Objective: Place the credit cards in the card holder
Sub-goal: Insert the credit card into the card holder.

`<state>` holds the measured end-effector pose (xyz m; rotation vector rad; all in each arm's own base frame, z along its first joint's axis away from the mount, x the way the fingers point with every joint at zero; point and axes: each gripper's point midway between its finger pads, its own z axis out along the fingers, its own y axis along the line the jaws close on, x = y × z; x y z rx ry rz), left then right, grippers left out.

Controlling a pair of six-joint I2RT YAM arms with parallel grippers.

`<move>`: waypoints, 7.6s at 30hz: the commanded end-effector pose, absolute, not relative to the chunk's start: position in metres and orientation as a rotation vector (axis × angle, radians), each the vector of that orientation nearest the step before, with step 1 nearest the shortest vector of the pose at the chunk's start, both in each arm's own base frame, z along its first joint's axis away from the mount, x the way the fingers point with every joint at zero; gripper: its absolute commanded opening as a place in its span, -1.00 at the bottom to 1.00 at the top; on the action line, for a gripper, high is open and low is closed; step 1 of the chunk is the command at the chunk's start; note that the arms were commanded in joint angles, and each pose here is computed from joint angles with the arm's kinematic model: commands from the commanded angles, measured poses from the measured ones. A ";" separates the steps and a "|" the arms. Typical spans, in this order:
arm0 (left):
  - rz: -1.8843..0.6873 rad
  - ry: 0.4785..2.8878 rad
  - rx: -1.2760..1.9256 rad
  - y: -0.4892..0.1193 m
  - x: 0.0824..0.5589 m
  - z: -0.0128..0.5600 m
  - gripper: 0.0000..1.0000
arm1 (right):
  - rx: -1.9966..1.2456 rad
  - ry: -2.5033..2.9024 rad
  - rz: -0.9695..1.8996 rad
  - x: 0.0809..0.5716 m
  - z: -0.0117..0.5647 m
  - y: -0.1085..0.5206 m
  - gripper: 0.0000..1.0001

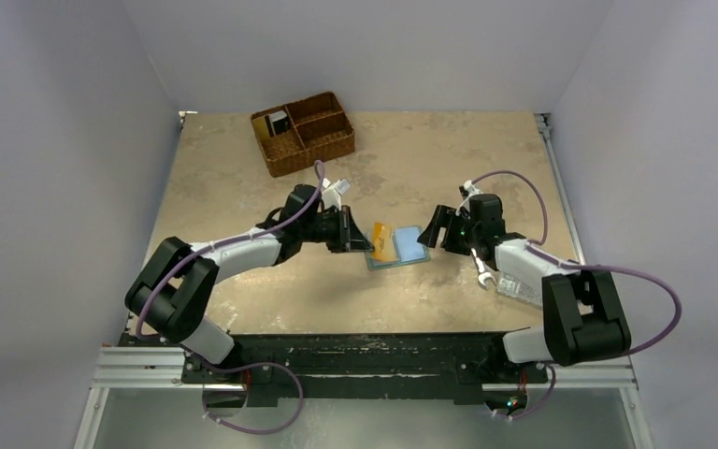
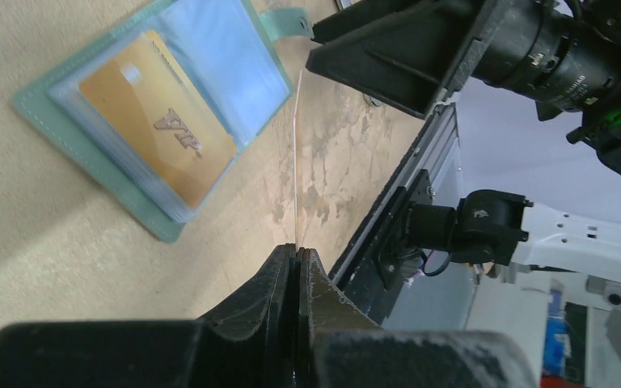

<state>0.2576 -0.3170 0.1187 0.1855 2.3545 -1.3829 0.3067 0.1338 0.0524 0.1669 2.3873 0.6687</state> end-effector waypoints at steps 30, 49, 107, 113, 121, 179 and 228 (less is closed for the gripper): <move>-1.517 2.615 -0.063 -0.342 0.270 0.056 -1.00 | 0.145 2.454 0.619 0.329 0.028 0.135 0.34; -1.563 2.533 -0.042 -0.351 0.283 0.044 -1.00 | 0.083 2.484 0.645 0.326 0.024 0.150 0.27; -0.854 2.502 0.259 -0.330 0.316 0.066 0.27 | -0.046 2.423 0.685 0.315 0.064 0.168 0.08; -0.890 2.487 0.286 -0.342 0.324 0.069 0.17 | -0.114 2.355 0.814 0.309 0.087 0.199 0.05; -0.716 2.438 0.319 -0.318 0.334 0.085 0.41 | -0.154 2.287 0.993 0.308 0.107 0.237 0.14; -0.900 2.444 0.264 -0.348 0.318 0.052 0.29 | -0.012 2.411 0.882 0.319 0.040 0.185 -0.14; -0.992 2.394 0.254 -0.387 0.311 0.035 0.23 | -0.006 2.348 0.977 0.316 0.064 0.194 -0.04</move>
